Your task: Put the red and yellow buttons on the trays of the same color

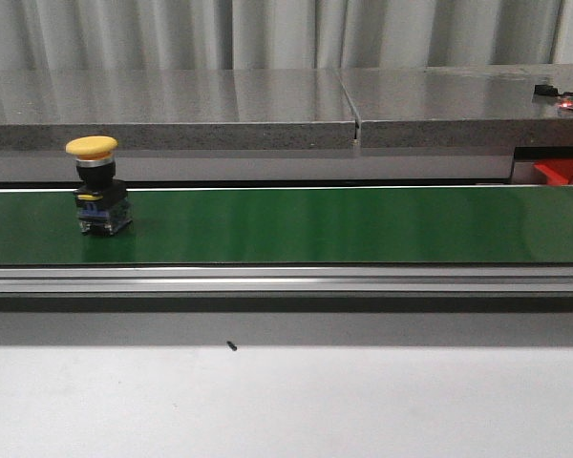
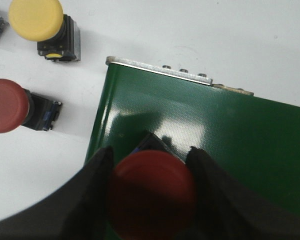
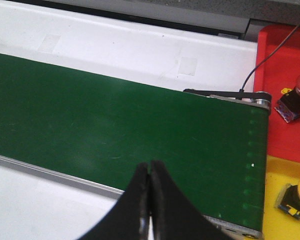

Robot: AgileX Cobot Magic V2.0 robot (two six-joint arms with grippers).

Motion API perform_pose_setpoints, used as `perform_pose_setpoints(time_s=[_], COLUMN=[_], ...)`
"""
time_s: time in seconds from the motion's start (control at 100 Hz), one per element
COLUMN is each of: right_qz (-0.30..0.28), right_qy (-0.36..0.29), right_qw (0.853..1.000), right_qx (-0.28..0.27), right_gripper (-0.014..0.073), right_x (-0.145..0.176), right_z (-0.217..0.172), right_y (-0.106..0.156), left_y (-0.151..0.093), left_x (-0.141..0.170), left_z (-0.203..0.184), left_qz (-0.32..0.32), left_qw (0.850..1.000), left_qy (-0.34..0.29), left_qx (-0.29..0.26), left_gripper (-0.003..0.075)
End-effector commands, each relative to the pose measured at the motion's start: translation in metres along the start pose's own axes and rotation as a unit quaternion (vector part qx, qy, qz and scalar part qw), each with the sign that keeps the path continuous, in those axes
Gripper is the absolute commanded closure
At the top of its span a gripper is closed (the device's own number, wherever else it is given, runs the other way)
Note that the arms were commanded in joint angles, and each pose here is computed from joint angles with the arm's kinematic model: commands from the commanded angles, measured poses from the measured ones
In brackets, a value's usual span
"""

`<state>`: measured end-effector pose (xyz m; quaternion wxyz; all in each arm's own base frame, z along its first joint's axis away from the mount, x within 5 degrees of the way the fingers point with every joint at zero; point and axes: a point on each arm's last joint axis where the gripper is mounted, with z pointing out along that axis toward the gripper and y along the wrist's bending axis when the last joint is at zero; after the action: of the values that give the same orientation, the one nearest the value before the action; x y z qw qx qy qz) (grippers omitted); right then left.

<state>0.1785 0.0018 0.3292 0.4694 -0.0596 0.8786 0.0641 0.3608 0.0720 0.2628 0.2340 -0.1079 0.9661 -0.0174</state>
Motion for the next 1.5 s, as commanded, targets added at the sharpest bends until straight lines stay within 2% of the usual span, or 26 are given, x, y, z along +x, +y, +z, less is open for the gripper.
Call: perform_pose_setpoints(time_s=[0.0, 0.1, 0.19, 0.29, 0.41, 0.46, 0.55, 0.78, 0.9, 1.11, 1.29, 1.49], right_qz=[0.002, 0.002, 0.002, 0.002, 0.002, 0.002, 0.002, 0.002, 0.002, 0.002, 0.002, 0.002], right_qy=[-0.044, -0.044, -0.044, -0.044, -0.044, -0.044, -0.044, -0.044, -0.044, -0.044, -0.044, -0.044], right_qw=[0.999, 0.999, 0.999, 0.999, 0.999, 0.999, 0.999, 0.999, 0.999, 0.999, 0.999, 0.999], right_qx=[0.008, 0.008, 0.008, 0.008, 0.008, 0.008, 0.008, 0.008, 0.008, 0.008, 0.008, 0.008], right_gripper=[0.0663, 0.0663, 0.0663, 0.0663, 0.0663, 0.0663, 0.0663, 0.0663, 0.0663, 0.0663, 0.0663, 0.0663], right_x=[-0.013, -0.013, -0.013, -0.013, -0.013, -0.013, -0.013, -0.013, -0.013, -0.013, -0.013, -0.013], right_z=[-0.007, -0.007, -0.007, -0.007, -0.007, -0.007, -0.007, -0.007, -0.007, -0.007, -0.007, -0.007], right_y=[0.0, 0.0, 0.0, 0.0, 0.0, 0.0, 0.0, 0.0, 0.0, 0.0, 0.0, 0.0], left_y=[-0.004, -0.004, -0.004, -0.005, -0.006, -0.007, -0.007, -0.014, -0.021, -0.034, -0.059, -0.072], left_x=[-0.01, -0.009, -0.009, -0.009, -0.01, -0.01, -0.012, -0.02, -0.02, -0.01, 0.017, 0.069], left_z=[-0.023, -0.023, -0.023, -0.023, -0.023, -0.023, -0.026, -0.051, -0.073, -0.12, -0.159, -0.179], left_qz=[0.0, 0.002, 0.009, 0.014, 0.014, 0.014, 0.019, 0.04, 0.058, 0.098, 0.152, 0.18], left_qw=[0.999, 0.999, 0.999, 0.999, 0.999, 0.999, 0.998, 0.994, 0.988, 0.974, 0.949, 0.928], left_qy=[-0.045, -0.04, -0.04, -0.041, -0.043, -0.045, -0.049, -0.092, -0.125, -0.188, -0.264, -0.309], left_qx=[0.005, 0.004, 0.004, 0.009, 0.019, 0.02, 0.021, 0.044, 0.072, 0.075, 0.086, 0.108], left_gripper=[0.072, 0.0713, 0.0644, 0.0487, 0.0222, 0.0137, 0.0053, 0.006, 0.006, 0.006, 0.006, 0.006])
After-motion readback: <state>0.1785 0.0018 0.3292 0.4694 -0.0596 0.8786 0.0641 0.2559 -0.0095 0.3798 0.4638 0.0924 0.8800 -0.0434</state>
